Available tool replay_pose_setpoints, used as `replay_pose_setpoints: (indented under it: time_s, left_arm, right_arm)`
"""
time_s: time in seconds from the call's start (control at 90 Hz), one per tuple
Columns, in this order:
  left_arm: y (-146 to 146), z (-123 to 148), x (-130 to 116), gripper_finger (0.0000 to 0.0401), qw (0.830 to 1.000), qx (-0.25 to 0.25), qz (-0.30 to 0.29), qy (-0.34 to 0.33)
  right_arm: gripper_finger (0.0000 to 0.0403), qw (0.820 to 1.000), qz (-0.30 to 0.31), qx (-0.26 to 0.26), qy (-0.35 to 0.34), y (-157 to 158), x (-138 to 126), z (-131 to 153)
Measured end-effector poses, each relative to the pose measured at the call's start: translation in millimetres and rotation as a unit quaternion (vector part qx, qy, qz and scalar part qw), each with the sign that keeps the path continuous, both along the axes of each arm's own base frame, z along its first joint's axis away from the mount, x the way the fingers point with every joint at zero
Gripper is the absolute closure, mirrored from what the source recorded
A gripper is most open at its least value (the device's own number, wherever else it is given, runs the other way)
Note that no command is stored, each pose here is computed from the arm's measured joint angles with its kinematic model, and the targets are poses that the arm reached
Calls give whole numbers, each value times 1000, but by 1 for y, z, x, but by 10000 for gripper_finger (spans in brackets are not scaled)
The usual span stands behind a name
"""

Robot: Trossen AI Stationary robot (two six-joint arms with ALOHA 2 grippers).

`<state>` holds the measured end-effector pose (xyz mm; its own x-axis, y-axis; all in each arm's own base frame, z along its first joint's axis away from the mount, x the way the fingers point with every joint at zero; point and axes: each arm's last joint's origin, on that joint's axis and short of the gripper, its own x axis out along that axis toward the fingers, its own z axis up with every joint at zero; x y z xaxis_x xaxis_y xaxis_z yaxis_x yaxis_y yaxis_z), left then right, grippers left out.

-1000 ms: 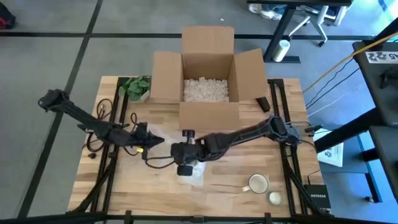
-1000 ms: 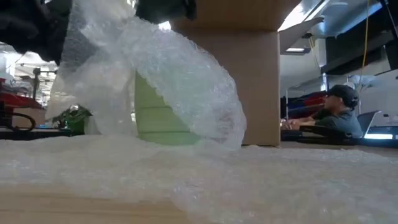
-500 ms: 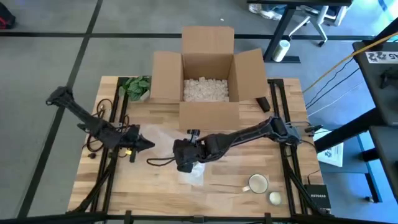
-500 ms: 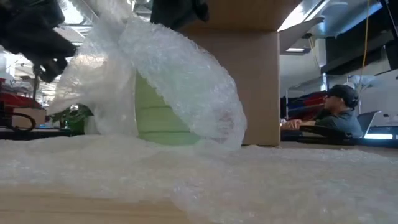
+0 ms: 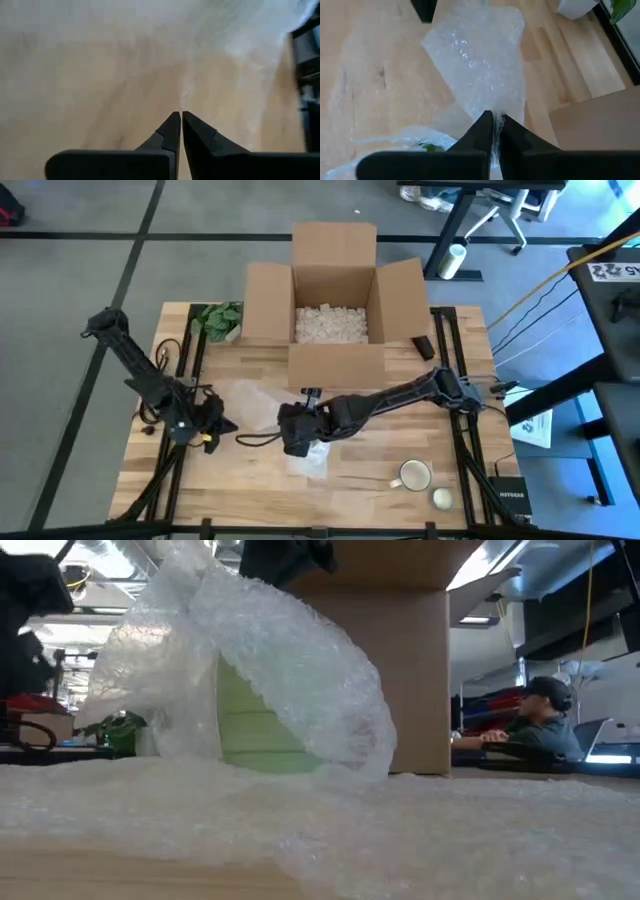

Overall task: Wrap mug
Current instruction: Wrap the green mug with bubble wrap

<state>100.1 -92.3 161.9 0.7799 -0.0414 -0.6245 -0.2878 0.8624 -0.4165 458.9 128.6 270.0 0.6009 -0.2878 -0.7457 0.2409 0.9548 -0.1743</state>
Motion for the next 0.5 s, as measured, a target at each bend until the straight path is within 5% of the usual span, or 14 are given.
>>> replay_pose_setpoints:
  time_s: [0.5]
  left_arm:
    - [15,-6,37,401,976,170,122,-62]
  right_arm:
    - [403,999,20,40,-30,25,-3,4]
